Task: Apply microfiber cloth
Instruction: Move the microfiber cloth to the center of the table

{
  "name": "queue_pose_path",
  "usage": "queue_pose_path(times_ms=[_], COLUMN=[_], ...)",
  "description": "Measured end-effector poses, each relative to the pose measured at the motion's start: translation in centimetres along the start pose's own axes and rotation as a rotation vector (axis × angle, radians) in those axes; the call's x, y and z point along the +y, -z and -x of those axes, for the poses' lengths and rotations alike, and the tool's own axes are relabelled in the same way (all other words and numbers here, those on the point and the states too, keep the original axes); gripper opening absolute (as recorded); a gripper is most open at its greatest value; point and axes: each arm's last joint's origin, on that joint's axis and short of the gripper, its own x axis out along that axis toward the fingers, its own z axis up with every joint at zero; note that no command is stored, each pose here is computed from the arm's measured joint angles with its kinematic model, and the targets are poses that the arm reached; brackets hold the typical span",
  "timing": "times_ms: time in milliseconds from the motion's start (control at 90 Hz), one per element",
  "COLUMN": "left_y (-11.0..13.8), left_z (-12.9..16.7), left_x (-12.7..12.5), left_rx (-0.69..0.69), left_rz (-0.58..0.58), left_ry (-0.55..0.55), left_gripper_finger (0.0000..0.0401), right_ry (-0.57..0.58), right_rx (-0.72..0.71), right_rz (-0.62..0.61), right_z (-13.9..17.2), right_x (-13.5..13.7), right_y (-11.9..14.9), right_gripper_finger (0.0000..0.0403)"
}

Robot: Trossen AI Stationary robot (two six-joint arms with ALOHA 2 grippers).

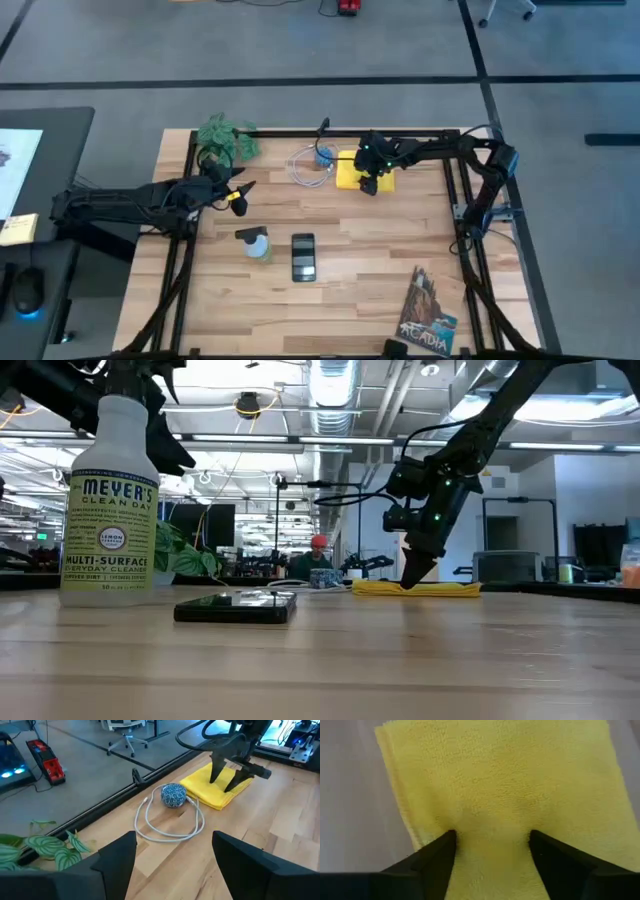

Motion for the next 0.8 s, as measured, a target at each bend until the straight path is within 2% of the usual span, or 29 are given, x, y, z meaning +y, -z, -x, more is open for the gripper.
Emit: queue_pose_path(times_ms=[167,211,322,444,622,800], left_y=[0.0,0.0,0.0,0.0,-0.1,-0.1], left_z=[0.0,0.0,0.0,0.0,0.0,0.1], left_x=[0.0,0.0,0.0,0.0,0.0,0.1], left_rx=[-0.001,-0.002,-0.003,-0.003,-0.004,-0.010], left_rz=[0.013,0.014,0.017,0.027,0.032,0.033], left_ry=[0.000,0.001,0.001,0.001,0.001,0.003], left_gripper_finger=[0.0242,0.0242,0.0242,0.0242,0.0242,0.0242], right_ry=[0.006,0.010,0.002,-0.014,-0.095,-0.191], right_rx=[0.020,0.023,0.052,0.007,-0.078,-0.066], right_rz=[-0.045,-0.040,-0.081,-0.115,-0.094,-0.075], right_z=[0.4,0.9,3.0,6.8,11.3,11.7], right_x=[0.5,0.8,1.8,3.6,8.5,13.6], right_y=[0.0,0.0,0.2,-0.3,-0.6,-0.3], right_gripper_finger=[0.0039,0.0018,0.0010,0.0004,0.0002,0.0001])
